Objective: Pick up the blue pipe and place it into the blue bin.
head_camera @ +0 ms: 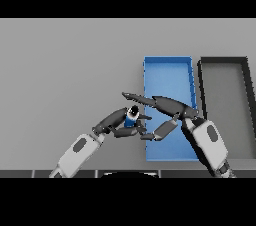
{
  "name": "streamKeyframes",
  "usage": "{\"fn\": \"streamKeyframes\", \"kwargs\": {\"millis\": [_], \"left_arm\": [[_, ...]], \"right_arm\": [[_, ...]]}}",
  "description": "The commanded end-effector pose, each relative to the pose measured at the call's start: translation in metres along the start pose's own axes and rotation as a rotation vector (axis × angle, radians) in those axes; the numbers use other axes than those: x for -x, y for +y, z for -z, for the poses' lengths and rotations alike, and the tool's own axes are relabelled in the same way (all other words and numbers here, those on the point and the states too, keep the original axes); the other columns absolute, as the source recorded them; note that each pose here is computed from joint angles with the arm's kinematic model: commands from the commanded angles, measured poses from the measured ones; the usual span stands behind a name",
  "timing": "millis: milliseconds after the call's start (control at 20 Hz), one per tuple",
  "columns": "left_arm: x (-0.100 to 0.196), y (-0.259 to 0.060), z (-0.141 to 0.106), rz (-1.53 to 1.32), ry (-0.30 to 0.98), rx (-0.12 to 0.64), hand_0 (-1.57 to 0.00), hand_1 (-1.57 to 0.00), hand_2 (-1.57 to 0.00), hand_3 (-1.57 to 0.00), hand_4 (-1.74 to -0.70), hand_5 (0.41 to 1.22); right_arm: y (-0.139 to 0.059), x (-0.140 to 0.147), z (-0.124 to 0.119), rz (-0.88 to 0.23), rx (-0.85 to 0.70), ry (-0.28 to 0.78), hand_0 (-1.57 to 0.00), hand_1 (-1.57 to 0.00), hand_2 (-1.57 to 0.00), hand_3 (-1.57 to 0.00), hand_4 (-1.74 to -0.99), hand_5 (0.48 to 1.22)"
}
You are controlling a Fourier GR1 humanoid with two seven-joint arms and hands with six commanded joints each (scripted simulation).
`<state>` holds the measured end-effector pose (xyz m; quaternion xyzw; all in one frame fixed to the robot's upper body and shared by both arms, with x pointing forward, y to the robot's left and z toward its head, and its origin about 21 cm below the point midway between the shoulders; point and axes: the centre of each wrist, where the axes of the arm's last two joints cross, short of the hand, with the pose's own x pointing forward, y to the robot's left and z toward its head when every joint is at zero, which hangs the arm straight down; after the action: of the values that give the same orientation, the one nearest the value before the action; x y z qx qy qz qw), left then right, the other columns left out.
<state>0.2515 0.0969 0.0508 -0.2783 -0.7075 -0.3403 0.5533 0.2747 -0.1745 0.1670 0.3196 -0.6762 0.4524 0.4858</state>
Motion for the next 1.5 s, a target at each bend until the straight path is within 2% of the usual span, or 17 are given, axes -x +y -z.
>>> {"fn": "streamKeyframes", "kwargs": {"millis": [0, 150, 300, 350, 400, 450, 500, 550, 650, 700, 800, 900, 1050, 1200, 1250, 1300, 1450], "left_arm": [[-0.001, 0.002, 0.000, 0.000, 0.003, -0.005, -1.57, -1.57, -1.57, -1.52, -1.57, 1.221], [0.002, 0.003, 0.005, 0.014, 0.044, 0.007, -1.57, -1.57, -1.57, -1.54, -1.51, 1.221], [0.007, 0.004, 0.005, 0.029, 0.059, -0.001, -1.57, -1.57, -1.57, -1.56, -1.47, 1.221], [0.004, 0.004, 0.001, 0.016, 0.061, -0.004, -1.57, -1.57, -1.57, -1.56, -1.52, 1.221], [0.003, 0.002, 0.004, 0.012, 0.042, 0.002, -1.57, -1.57, -1.57, -1.28, -1.57, 1.221], [0.002, 0.004, 0.005, 0.052, 0.091, -0.008, -1.57, -1.57, -1.57, -1.19, -1.60, 1.221], [-0.001, 0.005, 0.004, 0.115, 0.123, 0.008, -1.57, -1.53, -1.57, -1.12, -1.63, 1.221], [-0.004, 0.006, 0.002, 0.116, 0.119, -0.009, -1.57, -1.54, -1.57, -1.12, -1.65, 1.221], [-0.004, 0.004, 0.004, 0.100, 0.083, -0.010, -1.57, -1.55, -1.57, -1.28, -1.68, 1.221], [-0.001, 0.001, 0.003, 0.071, 0.068, -0.005, -1.57, -1.55, -1.57, -1.34, -1.69, 1.221], [0.000, 0.002, 0.003, 0.024, 0.031, -0.014, -1.57, -1.56, -1.57, -1.42, -1.71, 1.221], [-0.001, 0.001, 0.007, 0.018, 0.043, -0.014, -1.57, -1.56, -1.57, -1.48, -1.72, 1.221], [0.001, 0.004, 0.004, 0.031, 0.063, -0.005, -1.57, -1.57, -1.57, -1.52, -1.73, 1.221], [-0.001, 0.004, 0.005, 0.040, 0.055, 0.004, -1.57, -1.57, -1.57, -1.55, -1.73, 1.221], [-0.002, 0.005, 0.002, 0.036, 0.052, 0.004, -1.57, -1.57, -1.57, -1.44, -1.72, 1.221], [-0.004, 0.004, 0.004, 0.054, 0.037, 0.005, -1.57, -1.51, -1.46, -1.47, -1.66, 1.221], [-0.003, 0.008, -0.001, 0.111, 0.050, 0.038, -0.84, -0.79, -0.76, -0.77, -1.32, 1.221]], "right_arm": [[0.002, -0.001, 0.004, -0.006, -0.016, 0.006, 0.00, 0.00, 0.00, 0.00, -1.250, 0.521], [0.005, -0.002, 0.030, -0.008, -0.047, 0.022, 0.00, 0.00, 0.00, 0.00, -1.218, 0.509], [0.002, 0.000, 0.042, -0.002, -0.079, 0.040, 0.00, 0.00, -0.01, 0.00, -1.210, 0.498], [0.004, -0.001, 0.046, 0.002, -0.094, 0.038, -0.02, -0.03, -0.05, -0.03, -1.236, 0.493], [0.003, -0.001, 0.054, -0.001, -0.108, 0.053, -0.11, -0.14, -0.16, -0.12, -1.291, 0.483], [0.002, -0.001, 0.057, -0.009, -0.120, 0.039, -0.26, -0.30, -0.31, -0.25, -1.348, 0.477], [0.003, -0.003, 0.059, -0.016, -0.134, 0.027, -0.47, -0.49, -0.49, -0.52, -1.365, 0.477], [0.002, -0.005, 0.064, -0.014, -0.144, 0.009, -0.69, -0.70, -0.71, -0.66, -1.433, 0.486], [0.005, -0.004, 0.067, 0.017, -0.151, -0.022, -1.01, -1.02, -1.02, -0.88, -1.527, 0.570], [0.008, -0.001, 0.071, 0.044, -0.160, -0.032, -1.12, -1.13, -1.13, -1.02, -1.498, 0.638], [0.007, -0.001, 0.072, 0.056, -0.150, -0.057, -1.28, -1.29, -1.29, -1.22, -1.457, 0.848], [0.007, -0.001, 0.069, 0.015, -0.160, -0.086, -1.39, -1.39, -1.39, -1.34, -1.438, 0.982], [0.009, -0.001, 0.070, -0.029, -0.182, -0.084, -1.48, -1.48, -1.48, -1.45, -1.445, 1.099], [0.013, 0.001, 0.069, 0.026, -0.190, -0.116, -1.52, -1.52, -1.52, -1.51, -1.470, 1.158], [0.011, 0.001, 0.068, 0.037, -0.179, -0.120, -1.53, -1.53, -1.53, -1.52, -1.475, 1.171], [0.009, -0.003, 0.066, 0.030, -0.170, -0.122, -1.54, -1.54, -1.54, -1.53, -1.478, 1.181], [0.015, -0.004, 0.066, 0.025, -0.171, -0.124, -1.56, -1.56, -1.56, -1.55, -1.484, 1.201]]}}
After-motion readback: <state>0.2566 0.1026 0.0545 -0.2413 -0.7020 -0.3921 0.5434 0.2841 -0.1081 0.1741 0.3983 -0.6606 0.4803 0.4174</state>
